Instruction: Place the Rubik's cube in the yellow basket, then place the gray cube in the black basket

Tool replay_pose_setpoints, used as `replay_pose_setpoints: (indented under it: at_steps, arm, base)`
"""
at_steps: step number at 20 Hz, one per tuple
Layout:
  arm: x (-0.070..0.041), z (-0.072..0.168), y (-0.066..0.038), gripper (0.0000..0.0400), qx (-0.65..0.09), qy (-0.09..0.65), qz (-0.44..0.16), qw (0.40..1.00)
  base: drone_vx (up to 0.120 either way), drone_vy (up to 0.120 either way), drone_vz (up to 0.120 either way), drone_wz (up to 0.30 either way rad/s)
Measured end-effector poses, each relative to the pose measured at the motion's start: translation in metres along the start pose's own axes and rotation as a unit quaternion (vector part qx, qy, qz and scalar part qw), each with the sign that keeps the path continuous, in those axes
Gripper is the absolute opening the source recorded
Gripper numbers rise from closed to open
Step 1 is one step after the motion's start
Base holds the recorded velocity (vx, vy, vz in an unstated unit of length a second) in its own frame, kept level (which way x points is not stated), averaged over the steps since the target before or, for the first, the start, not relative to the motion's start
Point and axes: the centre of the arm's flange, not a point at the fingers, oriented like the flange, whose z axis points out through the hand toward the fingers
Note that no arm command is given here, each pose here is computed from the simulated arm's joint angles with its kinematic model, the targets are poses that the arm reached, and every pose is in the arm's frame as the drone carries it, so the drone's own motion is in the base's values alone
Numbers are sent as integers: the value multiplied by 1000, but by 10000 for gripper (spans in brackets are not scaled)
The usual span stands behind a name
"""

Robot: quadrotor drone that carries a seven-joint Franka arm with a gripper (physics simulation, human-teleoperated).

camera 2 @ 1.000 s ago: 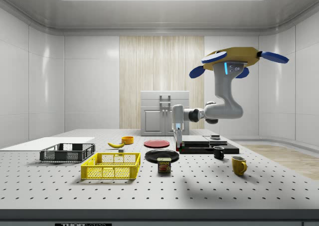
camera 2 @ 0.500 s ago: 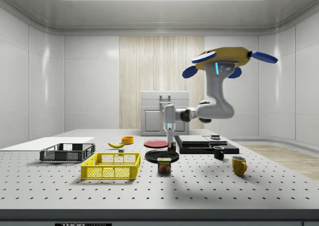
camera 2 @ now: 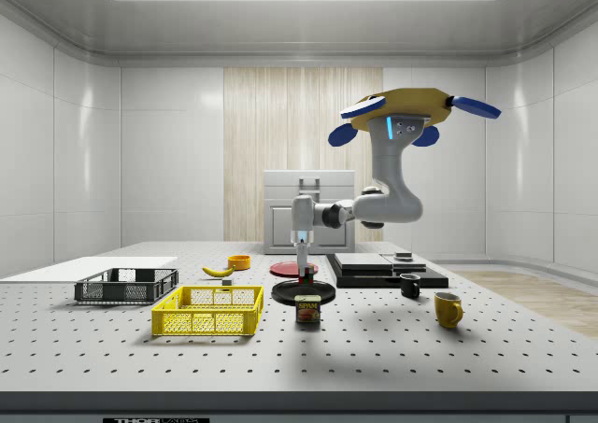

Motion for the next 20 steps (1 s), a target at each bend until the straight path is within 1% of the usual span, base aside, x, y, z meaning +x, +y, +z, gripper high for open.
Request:
replay_pose_setpoints:
  at_steps: [20]
  arm:
    - [0, 0, 0, 287, 0, 0, -2, 1000]
  base:
    - [120, 0, 0, 0]
